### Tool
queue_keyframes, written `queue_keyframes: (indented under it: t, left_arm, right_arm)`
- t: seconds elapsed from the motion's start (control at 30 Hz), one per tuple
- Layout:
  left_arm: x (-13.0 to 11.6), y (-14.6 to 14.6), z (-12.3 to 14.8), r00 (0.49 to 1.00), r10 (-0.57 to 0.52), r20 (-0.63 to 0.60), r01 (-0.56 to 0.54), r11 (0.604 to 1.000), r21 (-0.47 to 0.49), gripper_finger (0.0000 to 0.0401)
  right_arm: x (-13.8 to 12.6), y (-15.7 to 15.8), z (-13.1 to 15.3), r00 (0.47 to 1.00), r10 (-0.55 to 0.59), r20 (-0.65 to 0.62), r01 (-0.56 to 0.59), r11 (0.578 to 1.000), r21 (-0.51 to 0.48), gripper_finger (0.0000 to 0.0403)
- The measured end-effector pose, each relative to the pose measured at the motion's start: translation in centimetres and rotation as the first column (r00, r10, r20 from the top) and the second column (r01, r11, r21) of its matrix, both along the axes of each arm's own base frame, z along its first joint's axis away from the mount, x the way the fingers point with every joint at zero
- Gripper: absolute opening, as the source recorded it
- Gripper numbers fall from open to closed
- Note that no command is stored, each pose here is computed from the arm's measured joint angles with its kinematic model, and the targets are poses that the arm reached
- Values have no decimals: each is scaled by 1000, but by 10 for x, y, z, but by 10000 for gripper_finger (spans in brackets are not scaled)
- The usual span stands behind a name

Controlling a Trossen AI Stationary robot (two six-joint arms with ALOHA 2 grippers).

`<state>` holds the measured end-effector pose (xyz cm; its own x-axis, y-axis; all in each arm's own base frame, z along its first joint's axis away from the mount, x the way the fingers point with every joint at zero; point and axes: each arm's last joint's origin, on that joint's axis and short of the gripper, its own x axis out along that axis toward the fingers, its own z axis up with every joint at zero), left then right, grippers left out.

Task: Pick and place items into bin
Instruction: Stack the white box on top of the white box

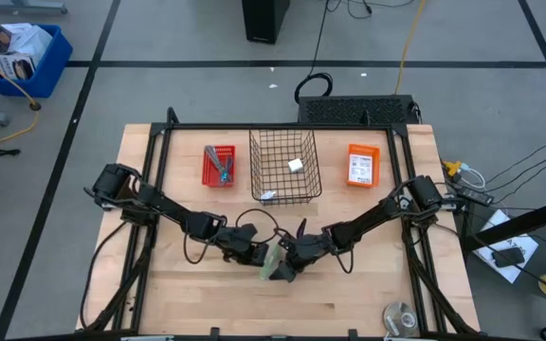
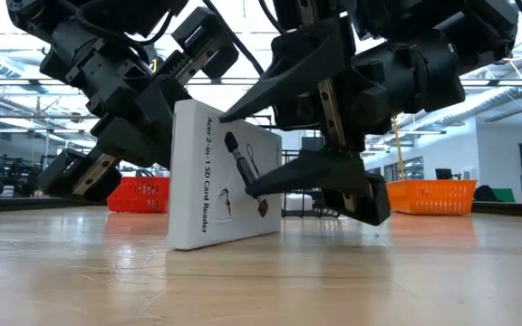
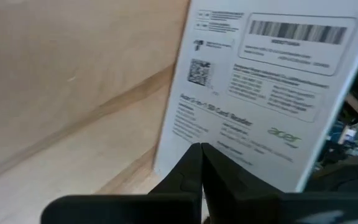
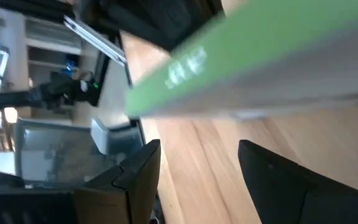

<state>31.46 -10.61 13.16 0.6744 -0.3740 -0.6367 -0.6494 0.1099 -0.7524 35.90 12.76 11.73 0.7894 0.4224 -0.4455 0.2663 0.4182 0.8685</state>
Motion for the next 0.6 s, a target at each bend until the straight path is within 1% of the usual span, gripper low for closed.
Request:
queue_keyframes:
  t: [0.13,0.27,0.4,0.5,0.6]
  left_arm:
    - [-2,1,-3,1000,-14,-28,15,1000,24,3]
    - [-4,1,-4,998,-40,-51,41,999,25,12]
    - [-7,1,-7,994,-57,-95,60,998,26,24]
    - [-10,2,-10,988,-77,-132,83,996,43,25]
    - [-14,2,-13,981,-95,-171,106,993,55,25]
  right_arm:
    - [-5,2,0,998,34,-55,-36,999,-28,210]
    - [-15,4,9,991,65,-116,-76,993,-96,210]
    - [-25,3,24,988,64,-141,-90,979,-186,210]
    - [-32,-1,40,990,85,-111,-114,951,-289,210]
    - [-39,-7,60,988,141,-55,-151,895,-420,210]
